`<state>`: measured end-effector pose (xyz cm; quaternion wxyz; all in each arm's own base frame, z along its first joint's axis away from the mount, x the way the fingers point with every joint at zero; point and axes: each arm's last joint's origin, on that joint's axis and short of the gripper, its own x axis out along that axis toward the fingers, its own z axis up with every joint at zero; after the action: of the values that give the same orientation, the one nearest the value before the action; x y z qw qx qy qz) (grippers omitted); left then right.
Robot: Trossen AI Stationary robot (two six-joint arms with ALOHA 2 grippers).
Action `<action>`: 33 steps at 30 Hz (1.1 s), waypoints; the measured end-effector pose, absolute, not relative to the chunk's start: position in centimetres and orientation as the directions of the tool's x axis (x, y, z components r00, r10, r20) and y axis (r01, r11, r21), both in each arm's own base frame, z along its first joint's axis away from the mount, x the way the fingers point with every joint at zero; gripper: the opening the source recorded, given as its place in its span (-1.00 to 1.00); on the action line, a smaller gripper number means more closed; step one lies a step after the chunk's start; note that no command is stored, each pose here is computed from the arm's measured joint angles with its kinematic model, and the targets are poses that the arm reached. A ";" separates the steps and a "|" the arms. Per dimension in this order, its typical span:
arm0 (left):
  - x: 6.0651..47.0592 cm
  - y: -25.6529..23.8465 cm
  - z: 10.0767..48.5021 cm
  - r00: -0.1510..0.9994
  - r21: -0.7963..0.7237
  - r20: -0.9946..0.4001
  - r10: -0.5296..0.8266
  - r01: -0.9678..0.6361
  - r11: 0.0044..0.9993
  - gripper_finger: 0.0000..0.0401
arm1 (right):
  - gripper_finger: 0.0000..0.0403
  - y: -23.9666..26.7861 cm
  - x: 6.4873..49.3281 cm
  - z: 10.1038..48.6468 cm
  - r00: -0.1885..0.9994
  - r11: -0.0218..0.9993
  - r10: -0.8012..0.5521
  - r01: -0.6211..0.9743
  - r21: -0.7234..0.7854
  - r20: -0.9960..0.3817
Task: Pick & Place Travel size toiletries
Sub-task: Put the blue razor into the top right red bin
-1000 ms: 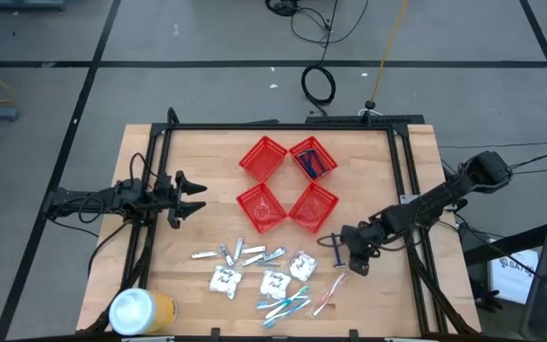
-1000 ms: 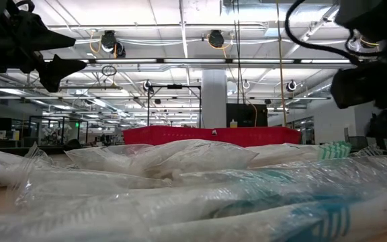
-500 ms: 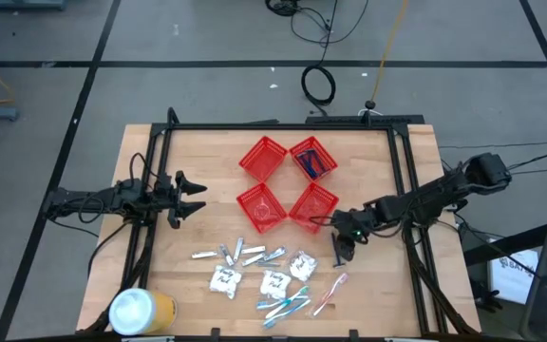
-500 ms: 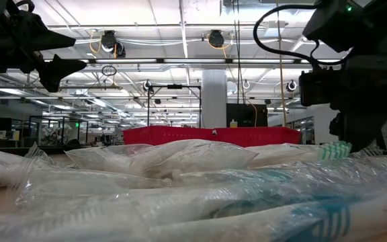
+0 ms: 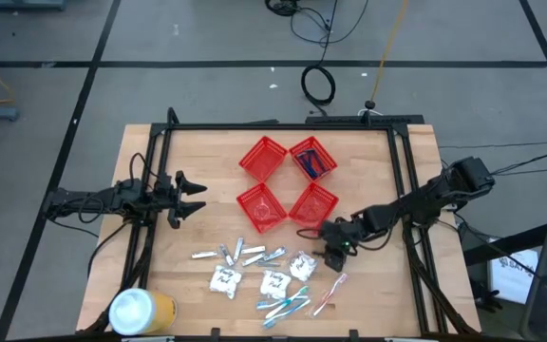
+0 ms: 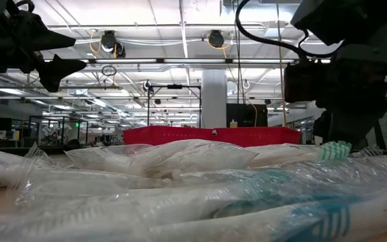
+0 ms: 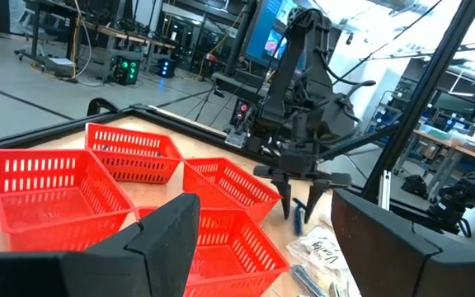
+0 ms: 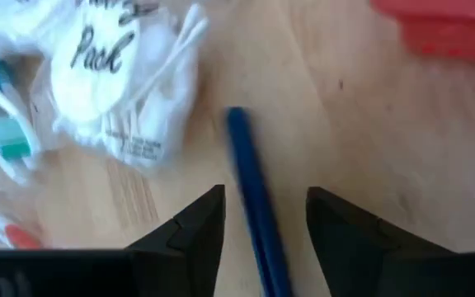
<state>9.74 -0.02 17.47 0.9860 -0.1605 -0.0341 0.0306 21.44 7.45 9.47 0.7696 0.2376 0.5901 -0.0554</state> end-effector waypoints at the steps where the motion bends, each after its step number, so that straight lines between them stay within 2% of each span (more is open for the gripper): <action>1: 9.7 0.0 17.5 0.996 -0.319 0.057 0.071 -0.049 0.947 0.35 | -0.24 7.5 21.3 9.4 0.285 0.889 0.192 0.355 0.289 -0.939; 8: 9.7 0.0 17.5 0.996 -0.319 0.057 0.071 -0.049 0.947 0.35 | -0.37 8.5 20.5 9.4 0.243 0.960 0.186 0.161 0.228 -0.952; 13: 9.7 0.0 17.5 0.996 -0.318 0.058 0.071 -0.049 0.947 0.35 | -0.43 9.3 20.0 9.3 0.269 0.993 0.112 -0.049 0.103 -0.957; 16: 9.7 0.0 17.5 0.996 -0.319 0.058 0.071 -0.049 0.947 0.35 | -0.45 9.5 19.9 9.3 0.286 0.992 0.071 -0.116 0.039 -0.956; 22: 9.7 0.0 17.5 0.996 -0.318 0.057 0.071 -0.049 0.947 0.35 | -0.53 9.4 19.9 9.3 0.291 0.990 0.058 -0.139 0.018 -0.955; 31: 9.7 0.0 17.5 0.996 -0.319 0.058 0.071 -0.049 0.947 0.35 | -0.90 9.5 20.0 9.3 0.300 0.985 0.059 -0.175 0.006 -0.952; 33: 9.7 0.0 17.5 0.996 -0.318 0.058 0.071 -0.049 0.947 0.35 | -0.91 9.5 20.0 9.3 0.304 0.984 0.062 -0.176 0.008 -0.951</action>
<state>9.74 -0.03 17.47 0.9860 -0.1604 -0.0341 0.0305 20.03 9.47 9.31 0.8060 -0.0488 0.5852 0.0737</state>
